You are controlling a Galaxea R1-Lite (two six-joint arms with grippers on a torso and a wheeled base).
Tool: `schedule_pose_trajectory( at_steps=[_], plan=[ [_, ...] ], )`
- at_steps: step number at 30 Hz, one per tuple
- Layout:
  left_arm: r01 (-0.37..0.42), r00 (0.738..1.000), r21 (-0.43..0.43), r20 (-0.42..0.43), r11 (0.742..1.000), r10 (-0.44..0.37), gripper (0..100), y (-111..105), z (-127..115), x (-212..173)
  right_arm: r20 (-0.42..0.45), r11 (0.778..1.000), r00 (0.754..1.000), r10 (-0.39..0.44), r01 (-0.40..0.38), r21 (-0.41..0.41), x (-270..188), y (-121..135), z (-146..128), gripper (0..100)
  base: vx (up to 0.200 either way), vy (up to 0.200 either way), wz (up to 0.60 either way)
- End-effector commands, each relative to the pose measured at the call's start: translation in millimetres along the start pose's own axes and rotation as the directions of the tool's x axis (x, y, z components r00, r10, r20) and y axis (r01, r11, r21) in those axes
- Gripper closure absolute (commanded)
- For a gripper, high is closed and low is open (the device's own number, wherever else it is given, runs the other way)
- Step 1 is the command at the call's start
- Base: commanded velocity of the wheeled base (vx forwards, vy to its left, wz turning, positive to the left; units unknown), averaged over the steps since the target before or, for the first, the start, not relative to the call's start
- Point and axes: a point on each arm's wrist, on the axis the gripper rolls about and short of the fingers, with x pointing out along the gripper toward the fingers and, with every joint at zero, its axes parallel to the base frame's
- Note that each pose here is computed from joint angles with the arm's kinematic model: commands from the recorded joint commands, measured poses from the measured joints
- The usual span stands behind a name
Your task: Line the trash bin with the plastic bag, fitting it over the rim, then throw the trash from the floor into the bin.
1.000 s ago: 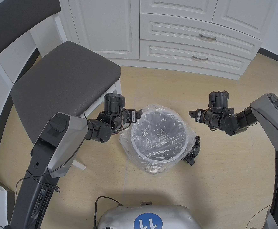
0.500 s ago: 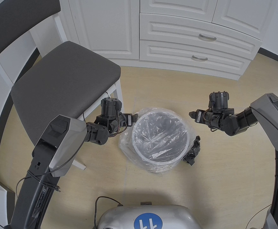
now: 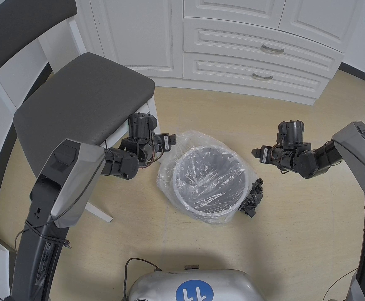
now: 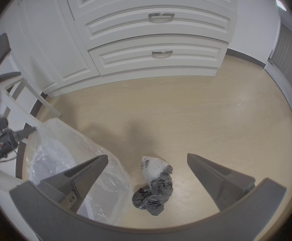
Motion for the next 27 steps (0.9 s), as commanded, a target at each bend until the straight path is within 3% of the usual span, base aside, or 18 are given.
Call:
schedule_pose_trajectory(
  at_steps=[1, 7, 27],
  plan=[
    [-0.003, 0.999, 0.021, -0.054, 1.000, 0.004, 0, -9, 19, -46, -0.025, 0.998, 0.999, -0.019, 0.018, -0.057, -3, -9, -6, 0, 0.000, 0.000, 0.00],
    [0.030, 0.989, 0.038, -0.143, 0.999, -0.025, 0, -9, -9, -60, -0.038, 0.996, 0.999, -0.025, 0.021, -0.090, -5, -11, -10, 0, 0.000, 0.000, 0.00],
    [0.002, 0.976, 0.032, -0.216, 0.999, 0.005, 0, 11, -78, -23, -0.045, 0.995, 0.999, -0.028, 0.024, -0.096, -5, -13, -12, 0, 0.000, 0.000, 0.00]
  ],
)
